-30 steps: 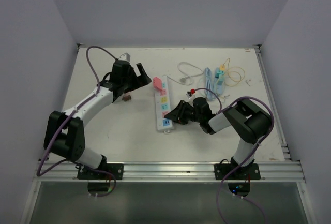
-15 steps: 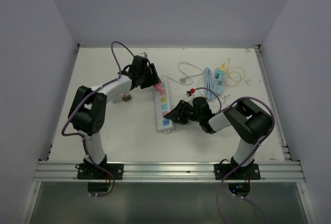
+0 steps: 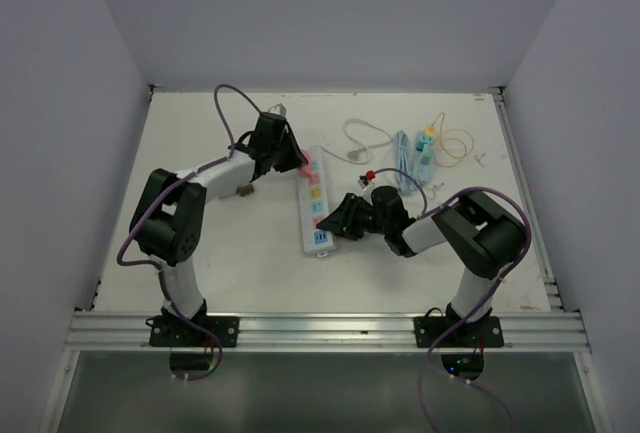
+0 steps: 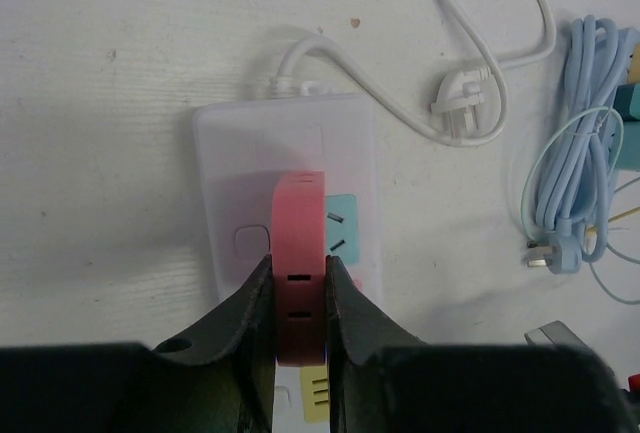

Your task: Pull the plug off the socket

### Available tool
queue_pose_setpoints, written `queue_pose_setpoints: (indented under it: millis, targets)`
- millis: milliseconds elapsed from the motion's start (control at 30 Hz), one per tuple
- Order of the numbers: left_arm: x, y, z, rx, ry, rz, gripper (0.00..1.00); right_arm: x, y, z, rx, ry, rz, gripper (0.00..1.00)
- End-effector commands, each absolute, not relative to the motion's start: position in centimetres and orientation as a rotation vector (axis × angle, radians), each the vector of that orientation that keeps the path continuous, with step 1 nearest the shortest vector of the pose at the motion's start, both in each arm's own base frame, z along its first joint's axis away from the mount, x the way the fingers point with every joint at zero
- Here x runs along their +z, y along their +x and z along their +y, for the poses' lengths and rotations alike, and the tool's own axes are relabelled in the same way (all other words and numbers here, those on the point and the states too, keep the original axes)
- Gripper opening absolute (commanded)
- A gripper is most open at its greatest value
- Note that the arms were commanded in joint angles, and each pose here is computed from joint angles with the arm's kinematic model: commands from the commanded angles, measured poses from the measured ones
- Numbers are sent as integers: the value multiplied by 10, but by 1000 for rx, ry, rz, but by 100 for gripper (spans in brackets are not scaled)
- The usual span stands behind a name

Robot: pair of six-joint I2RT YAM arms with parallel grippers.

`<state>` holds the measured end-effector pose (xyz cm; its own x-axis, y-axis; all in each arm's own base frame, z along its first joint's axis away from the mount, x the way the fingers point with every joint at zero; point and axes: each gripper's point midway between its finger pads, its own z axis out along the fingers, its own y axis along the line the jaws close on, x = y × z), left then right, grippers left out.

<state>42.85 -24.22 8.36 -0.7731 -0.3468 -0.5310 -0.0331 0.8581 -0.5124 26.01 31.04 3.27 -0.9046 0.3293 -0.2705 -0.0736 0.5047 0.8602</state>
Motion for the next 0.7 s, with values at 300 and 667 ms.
queue_pose_setpoints:
  millis: [300,667]
  targets:
    - [99,371,-256,-732,-116,2404,0,-3,272,293,1119,211,2492,61]
    - [125,346,-266,-789,-57,2367,0,-13,285,293,1149,264,2491,61]
